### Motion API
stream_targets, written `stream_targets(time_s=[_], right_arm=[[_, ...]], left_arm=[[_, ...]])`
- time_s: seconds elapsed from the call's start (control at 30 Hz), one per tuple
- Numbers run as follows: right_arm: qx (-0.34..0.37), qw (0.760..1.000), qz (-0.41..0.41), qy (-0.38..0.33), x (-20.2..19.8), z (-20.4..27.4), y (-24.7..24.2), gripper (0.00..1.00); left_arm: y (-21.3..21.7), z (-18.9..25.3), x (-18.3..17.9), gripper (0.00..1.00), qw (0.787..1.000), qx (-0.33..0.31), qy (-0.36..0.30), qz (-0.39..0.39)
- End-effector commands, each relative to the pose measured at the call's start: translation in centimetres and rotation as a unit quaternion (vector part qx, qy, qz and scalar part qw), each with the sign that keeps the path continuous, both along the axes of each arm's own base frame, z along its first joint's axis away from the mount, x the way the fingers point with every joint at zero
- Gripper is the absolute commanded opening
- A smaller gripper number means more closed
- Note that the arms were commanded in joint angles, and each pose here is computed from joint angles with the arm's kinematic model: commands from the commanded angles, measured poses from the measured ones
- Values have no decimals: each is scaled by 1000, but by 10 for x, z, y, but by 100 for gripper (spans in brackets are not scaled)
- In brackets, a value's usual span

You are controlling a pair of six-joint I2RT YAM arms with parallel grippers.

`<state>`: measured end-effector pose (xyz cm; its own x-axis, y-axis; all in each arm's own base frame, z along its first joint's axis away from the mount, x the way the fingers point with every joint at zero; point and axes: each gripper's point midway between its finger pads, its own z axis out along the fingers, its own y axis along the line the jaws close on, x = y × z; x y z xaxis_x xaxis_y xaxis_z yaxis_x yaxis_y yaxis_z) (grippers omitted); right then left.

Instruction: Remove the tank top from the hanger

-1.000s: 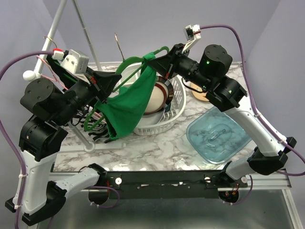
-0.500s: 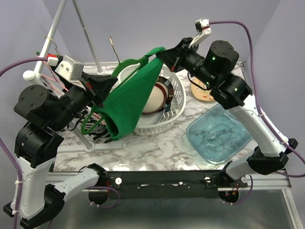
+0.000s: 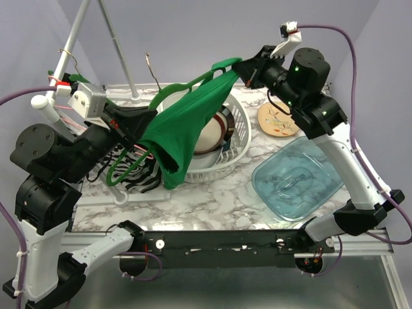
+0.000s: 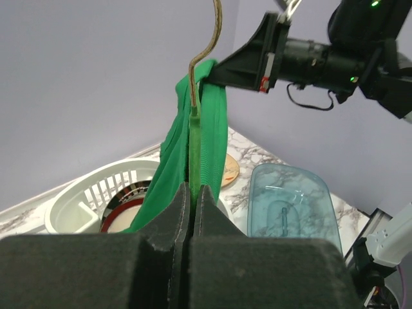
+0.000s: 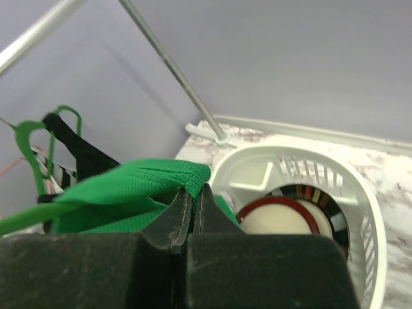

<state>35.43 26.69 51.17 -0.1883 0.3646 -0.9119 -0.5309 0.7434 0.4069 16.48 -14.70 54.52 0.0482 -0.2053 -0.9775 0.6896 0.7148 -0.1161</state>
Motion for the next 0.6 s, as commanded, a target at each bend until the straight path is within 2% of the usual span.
stream_targets(time_s=[0.0,0.07,0.3,0.57], right_arm=[[-31,999,8,38,8,-53,-2,1],[-27,998,32,36,0,-55,3,1],[-10,979,195,64,-49,-79,38,1],[4,954,292,64,-90,-94,49,1]], left_arm=[[4,38,-27,0,997,-47,-61,-29],[7,43,-27,0,996,-54,-70,-22],[24,69,-30,0,986,-99,-131,13],[28,87,-18,0,977,-133,-165,38]])
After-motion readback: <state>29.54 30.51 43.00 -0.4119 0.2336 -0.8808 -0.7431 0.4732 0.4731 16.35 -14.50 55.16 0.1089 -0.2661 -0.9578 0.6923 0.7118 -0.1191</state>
